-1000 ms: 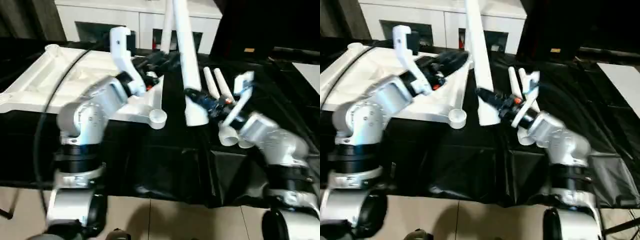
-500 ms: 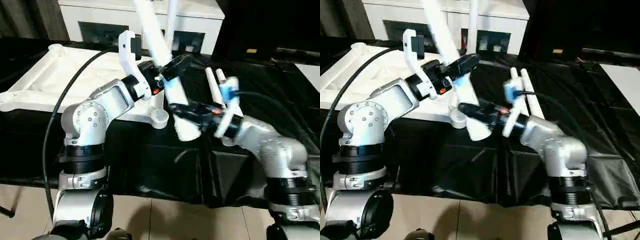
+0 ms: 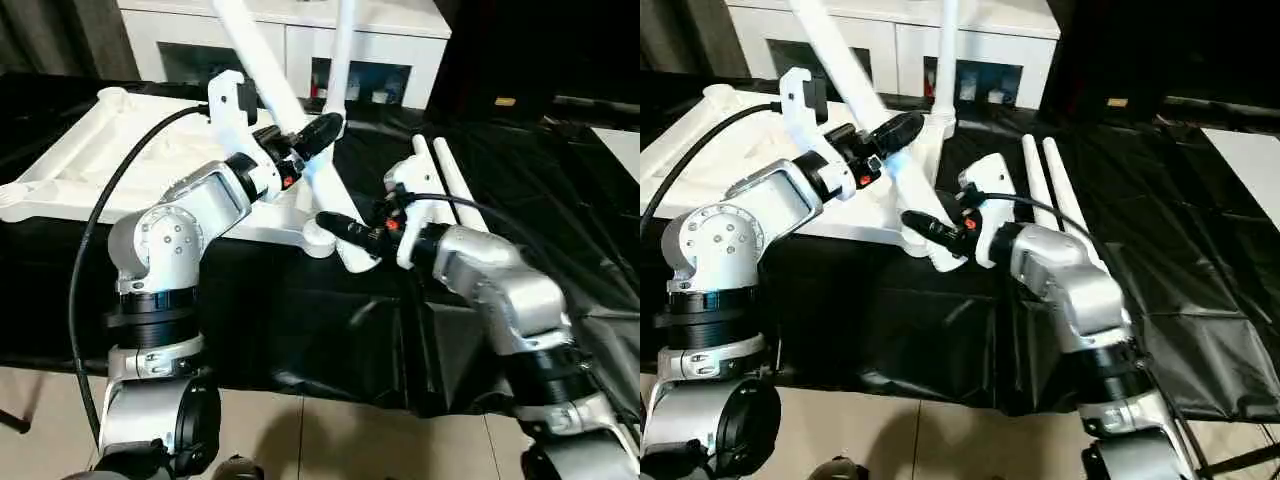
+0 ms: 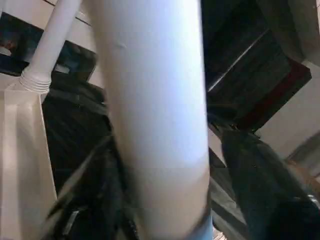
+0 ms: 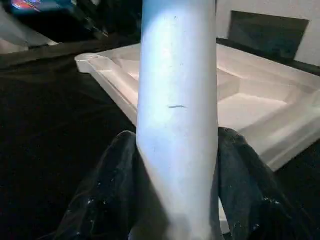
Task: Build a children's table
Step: Pick table leg
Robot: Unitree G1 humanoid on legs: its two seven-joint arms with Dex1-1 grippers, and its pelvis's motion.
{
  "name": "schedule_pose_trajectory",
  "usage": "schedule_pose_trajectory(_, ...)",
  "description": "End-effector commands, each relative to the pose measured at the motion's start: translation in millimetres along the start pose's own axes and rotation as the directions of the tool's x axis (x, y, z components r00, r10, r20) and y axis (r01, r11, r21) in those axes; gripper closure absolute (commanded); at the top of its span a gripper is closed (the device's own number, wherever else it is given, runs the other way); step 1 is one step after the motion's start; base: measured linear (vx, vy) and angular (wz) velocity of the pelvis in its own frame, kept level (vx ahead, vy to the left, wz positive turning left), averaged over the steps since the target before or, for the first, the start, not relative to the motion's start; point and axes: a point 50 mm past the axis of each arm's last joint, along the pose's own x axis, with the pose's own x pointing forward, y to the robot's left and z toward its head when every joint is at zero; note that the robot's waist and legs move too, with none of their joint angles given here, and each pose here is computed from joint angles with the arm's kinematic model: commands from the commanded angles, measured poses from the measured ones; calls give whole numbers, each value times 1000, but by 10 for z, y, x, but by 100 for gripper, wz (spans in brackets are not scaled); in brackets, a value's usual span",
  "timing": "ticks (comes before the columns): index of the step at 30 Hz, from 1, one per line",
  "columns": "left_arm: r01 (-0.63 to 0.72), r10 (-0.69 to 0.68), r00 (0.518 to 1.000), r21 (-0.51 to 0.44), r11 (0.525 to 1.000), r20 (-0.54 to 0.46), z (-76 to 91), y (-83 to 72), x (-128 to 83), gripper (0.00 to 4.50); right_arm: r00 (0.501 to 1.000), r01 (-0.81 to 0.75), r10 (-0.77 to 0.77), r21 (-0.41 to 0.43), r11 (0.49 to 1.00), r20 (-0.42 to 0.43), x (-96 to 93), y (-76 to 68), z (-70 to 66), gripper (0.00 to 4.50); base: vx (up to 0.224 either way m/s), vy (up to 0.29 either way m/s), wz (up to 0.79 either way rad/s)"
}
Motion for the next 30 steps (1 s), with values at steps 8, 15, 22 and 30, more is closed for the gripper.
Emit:
schedule_pose_trajectory(8,-17,15,999,47,999,34,66,-10,-20,217,1000,29,-28,-26,999,4,138,-16,40,262,0,0,0)
schedule_pose_trajectory(15,36,-39,998,72,997,42,79,-60,-23,268,1000,-21,21,-60,998,5,204,20,56,262,0,0,0)
schedule_pose_trajectory(22,99,-100,995,67,993,18,43,-92,-5,268,1000,-8,8,-95,995,-1,179,-7,42,262,0,0,0)
schedule_pose_trajectory(30,64,-67,997,110,992,26,107,21,-28,269,995,-37,36,8,999,98,130,-51,175,181,0,0,0)
